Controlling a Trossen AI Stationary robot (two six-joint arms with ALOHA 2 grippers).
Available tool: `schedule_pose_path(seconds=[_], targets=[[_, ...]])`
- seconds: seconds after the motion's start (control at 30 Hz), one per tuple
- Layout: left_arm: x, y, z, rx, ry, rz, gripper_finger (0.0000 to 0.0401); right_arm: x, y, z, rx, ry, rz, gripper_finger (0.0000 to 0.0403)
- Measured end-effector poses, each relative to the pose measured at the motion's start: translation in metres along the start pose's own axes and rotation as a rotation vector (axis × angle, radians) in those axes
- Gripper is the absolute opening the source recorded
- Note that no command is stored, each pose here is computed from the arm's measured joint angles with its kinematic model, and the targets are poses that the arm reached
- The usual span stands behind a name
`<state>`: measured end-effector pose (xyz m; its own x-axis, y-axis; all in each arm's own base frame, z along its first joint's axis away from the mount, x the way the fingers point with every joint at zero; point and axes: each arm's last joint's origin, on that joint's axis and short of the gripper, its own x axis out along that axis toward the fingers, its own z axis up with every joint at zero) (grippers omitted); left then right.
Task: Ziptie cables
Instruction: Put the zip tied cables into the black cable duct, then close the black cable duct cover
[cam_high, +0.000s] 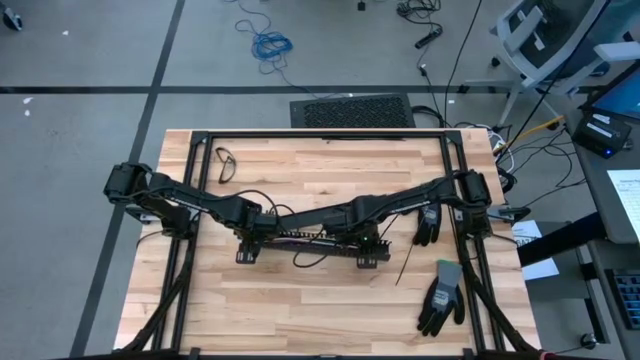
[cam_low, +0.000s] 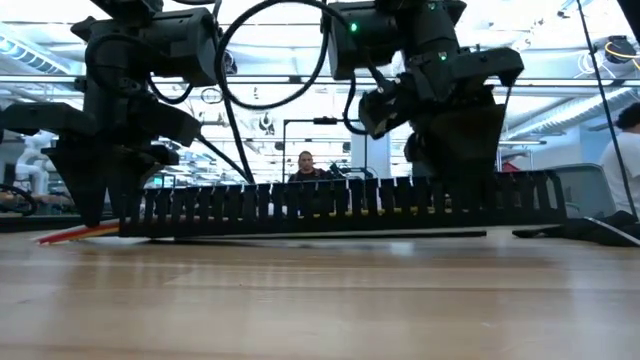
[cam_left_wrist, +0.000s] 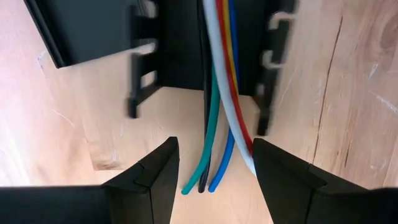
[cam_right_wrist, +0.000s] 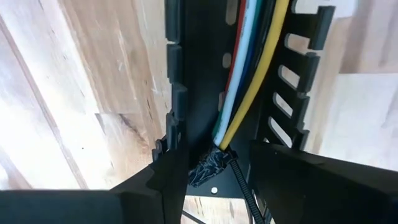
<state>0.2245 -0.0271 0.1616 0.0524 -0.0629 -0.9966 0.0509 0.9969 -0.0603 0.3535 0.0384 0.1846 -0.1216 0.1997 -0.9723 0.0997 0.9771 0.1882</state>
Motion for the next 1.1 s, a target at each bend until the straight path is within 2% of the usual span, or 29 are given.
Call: schedule_pose_path(seconds=[0.23,0.53,0.73,0.87,0.97,1.1], targets=[[0.0,0.0,0.0,0.0,-0.002,0.0,0.0199,-0.007,0.001,-0.002,-0.01,-0.026,0.0,0.0148],[0.0,0.0,0.0,0.0,-0.005,0.0,0.0199,-0.007,0.001,-0.002,-0.018,-0.022,0.001,0.0061],[0.0,0.0,0.0,-0.002,-0.003,0.001,0.0199,-0.024,0.003,-0.009,-0.03,-0.025,-0.009,0.0056],[-0.001,0.001,-0.005,0.036,0.056,0.031,0.0199,-0.052,-0.002,-0.017,-0.014,-0.112,-0.144,0.0058],[-0.006,0.001,-0.005,0.046,0.052,0.034,0.0198,-0.073,-0.012,-0.027,0.063,-0.199,-0.232,0.0058],[-0.028,0.001,-0.007,0.101,0.042,0.074,0.0198,-0.096,-0.027,-0.041,0.168,-0.267,-0.288,0.0058]])
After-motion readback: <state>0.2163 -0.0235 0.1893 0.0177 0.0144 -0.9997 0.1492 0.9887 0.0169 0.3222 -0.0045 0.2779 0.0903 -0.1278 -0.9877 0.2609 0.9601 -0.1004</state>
